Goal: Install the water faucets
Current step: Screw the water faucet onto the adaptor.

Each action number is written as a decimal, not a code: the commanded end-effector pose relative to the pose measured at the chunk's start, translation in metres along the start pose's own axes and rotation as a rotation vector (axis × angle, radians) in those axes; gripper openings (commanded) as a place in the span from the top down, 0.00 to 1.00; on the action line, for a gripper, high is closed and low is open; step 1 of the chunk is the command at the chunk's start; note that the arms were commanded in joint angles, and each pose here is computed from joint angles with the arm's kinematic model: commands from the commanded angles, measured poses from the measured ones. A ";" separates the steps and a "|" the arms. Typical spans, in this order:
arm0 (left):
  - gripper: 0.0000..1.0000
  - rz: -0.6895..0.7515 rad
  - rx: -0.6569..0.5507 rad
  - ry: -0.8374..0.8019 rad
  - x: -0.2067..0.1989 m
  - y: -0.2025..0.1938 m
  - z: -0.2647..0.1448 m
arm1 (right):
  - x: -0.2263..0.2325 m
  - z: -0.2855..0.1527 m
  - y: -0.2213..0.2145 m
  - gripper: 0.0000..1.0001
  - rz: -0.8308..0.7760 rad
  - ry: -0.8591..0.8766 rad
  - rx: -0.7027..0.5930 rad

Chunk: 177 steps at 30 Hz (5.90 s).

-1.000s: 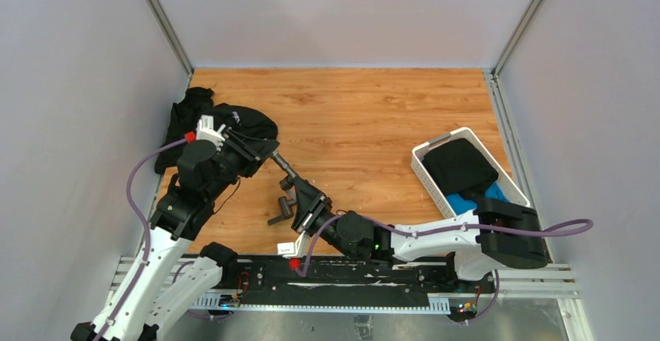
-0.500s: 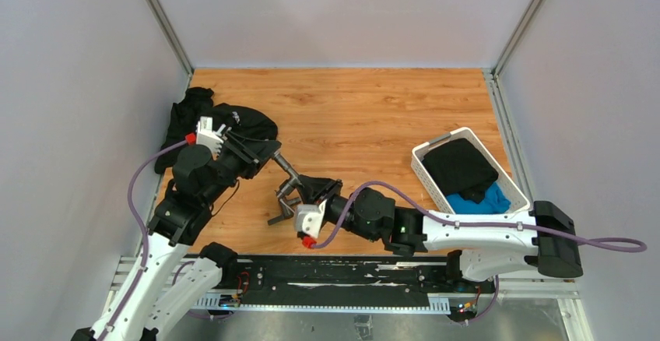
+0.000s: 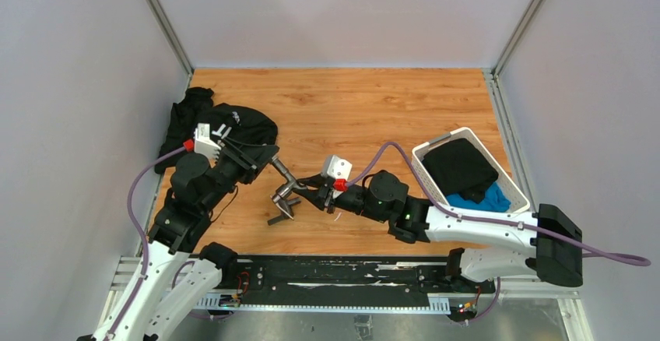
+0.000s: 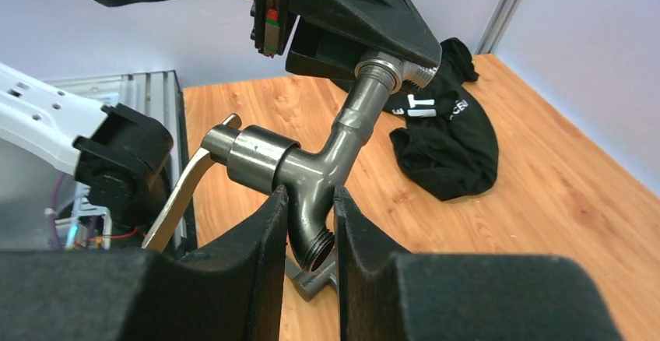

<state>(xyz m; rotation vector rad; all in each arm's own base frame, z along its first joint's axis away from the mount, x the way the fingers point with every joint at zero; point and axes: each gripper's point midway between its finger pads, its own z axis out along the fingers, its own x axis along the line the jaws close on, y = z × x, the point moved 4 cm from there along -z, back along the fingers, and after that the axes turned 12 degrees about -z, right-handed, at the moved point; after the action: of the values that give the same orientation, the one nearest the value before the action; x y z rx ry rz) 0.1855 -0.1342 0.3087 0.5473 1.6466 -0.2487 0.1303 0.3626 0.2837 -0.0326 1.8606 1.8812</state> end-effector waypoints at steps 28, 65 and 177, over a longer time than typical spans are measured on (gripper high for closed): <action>1.00 0.042 -0.044 0.112 0.013 0.006 -0.012 | -0.012 -0.049 0.025 0.60 -0.479 0.038 0.179; 1.00 -0.006 -0.013 0.197 0.010 0.004 0.000 | 0.023 0.042 -0.002 0.64 -1.210 -0.333 0.254; 1.00 -0.033 -0.080 0.172 0.017 0.010 -0.004 | -0.003 0.039 -0.011 1.00 -1.107 -0.583 0.281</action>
<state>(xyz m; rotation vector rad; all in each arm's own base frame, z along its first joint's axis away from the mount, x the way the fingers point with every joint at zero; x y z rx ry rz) 0.1856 -0.1160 0.2881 0.4988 1.9074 -0.1321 0.1440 0.3981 0.2569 -0.4680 1.2251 0.6275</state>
